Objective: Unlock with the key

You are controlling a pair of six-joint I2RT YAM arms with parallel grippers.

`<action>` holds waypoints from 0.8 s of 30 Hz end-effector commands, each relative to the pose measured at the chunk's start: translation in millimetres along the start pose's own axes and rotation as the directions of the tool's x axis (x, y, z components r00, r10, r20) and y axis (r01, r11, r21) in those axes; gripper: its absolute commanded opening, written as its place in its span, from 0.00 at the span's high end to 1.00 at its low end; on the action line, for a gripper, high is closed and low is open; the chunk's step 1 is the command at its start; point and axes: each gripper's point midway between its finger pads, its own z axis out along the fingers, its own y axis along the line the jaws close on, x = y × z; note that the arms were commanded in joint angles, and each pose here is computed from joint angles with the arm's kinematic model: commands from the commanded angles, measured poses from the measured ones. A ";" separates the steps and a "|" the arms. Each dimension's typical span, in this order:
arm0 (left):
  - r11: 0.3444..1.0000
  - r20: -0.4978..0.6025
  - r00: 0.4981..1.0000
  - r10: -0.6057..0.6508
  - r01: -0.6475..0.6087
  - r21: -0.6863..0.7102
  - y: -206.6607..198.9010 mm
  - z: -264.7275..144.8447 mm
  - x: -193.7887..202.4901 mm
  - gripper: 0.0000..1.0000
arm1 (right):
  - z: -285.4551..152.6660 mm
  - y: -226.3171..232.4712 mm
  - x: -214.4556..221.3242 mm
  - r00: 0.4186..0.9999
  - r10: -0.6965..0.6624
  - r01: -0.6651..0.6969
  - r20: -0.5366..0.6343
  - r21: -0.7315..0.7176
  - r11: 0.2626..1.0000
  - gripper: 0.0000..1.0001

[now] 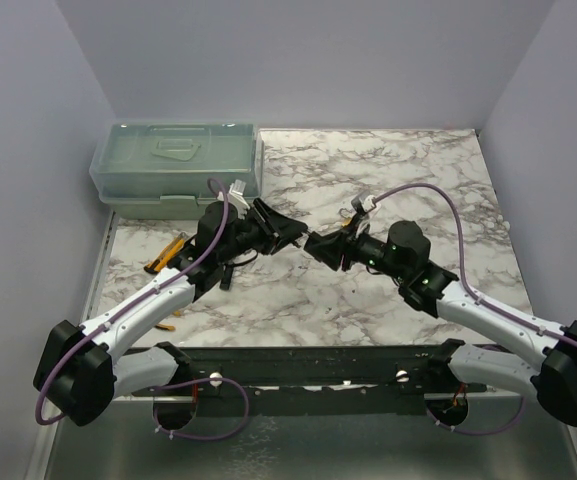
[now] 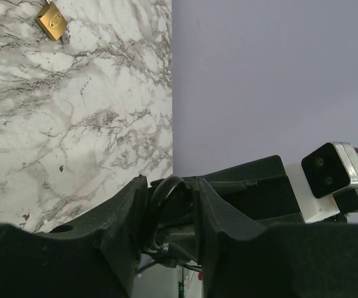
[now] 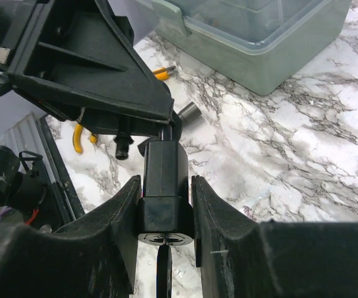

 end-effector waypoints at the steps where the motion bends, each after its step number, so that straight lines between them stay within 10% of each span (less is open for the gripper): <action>1: 0.998 -0.024 1.000 0.013 -0.011 0.068 -21.6 -4.5 3.0 0.62 | 7.0 -2.4 -15.4 0.997 -0.048 0.048 0.052 0.005 0.999 1.00; 24: 0.996 -0.127 0.990 -0.055 0.046 -0.073 11.6 19.0 16.1 0.72 | 14.5 -50.0 31.3 0.787 -0.566 0.605 -0.246 0.127 0.786 1.00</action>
